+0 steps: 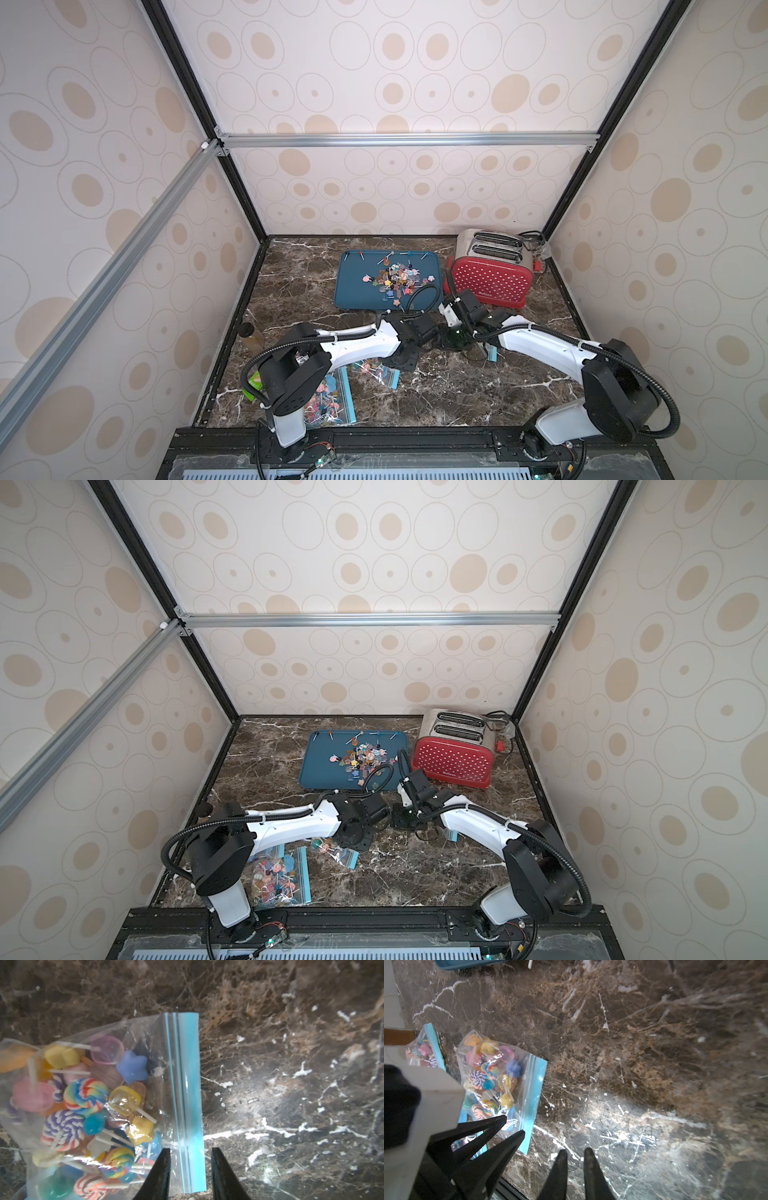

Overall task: Pour candies out of the ziploc bag
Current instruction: Open the ziploc bag at the center of the board.

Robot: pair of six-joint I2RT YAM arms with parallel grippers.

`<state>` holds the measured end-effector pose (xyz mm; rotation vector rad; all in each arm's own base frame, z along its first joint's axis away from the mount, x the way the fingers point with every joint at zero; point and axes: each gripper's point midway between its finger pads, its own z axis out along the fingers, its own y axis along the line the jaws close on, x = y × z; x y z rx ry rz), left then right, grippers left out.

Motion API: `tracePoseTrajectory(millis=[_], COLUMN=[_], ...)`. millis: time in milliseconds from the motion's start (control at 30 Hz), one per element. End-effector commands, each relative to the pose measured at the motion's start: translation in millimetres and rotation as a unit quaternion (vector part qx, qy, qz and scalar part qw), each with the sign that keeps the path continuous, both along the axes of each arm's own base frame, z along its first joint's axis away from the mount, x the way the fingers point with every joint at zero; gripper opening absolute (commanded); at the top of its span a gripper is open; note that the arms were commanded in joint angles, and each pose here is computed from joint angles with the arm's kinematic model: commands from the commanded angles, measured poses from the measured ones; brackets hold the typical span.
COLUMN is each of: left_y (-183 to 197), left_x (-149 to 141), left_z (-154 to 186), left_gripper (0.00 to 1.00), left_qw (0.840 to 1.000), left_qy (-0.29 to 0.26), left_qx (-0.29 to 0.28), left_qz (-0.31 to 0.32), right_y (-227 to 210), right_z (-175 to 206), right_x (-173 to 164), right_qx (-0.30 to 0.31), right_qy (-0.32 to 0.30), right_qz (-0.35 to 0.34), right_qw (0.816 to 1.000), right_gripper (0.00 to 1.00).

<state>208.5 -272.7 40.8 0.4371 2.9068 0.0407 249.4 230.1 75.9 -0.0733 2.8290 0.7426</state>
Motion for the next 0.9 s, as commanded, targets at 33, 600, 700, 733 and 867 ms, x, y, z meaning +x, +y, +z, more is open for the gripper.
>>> tracePoseTrajectory(millis=[33,600,700,733,867], left_y=[2.0,1.6,2.5,3.4,4.9], left_x=[-2.2,-13.8,-15.4,-15.9,-17.0], left_z=[-6.5,-38.0,-40.8,-41.5,-43.6], left_gripper=[0.32,0.29,0.25,0.24,0.22], left_qw=[1.0,0.998,0.998,0.998,0.998], left_qy=[0.002,0.042,0.045,0.046,0.05], left_qx=[0.028,0.041,0.041,0.042,0.045], left_qz=[0.011,0.01,0.009,0.008,0.006], right_y=[-6.3,-7.2,-8.1,-8.4,-10.2], right_z=[-1.5,-5.7,-5.9,-6.0,-6.8], right_x=[-3.5,-2.0,-2.2,-2.2,-2.4], right_qx=[-0.004,-0.001,-0.001,-0.001,-0.002], right_qy=[0.002,0.009,0.008,0.009,0.009], right_qz=[0.001,0.0,0.0,-0.001,-0.003], right_qw=[1.0,1.0,1.0,1.0,1.0], right_gripper=[0.19,0.19,0.19,0.19,0.19])
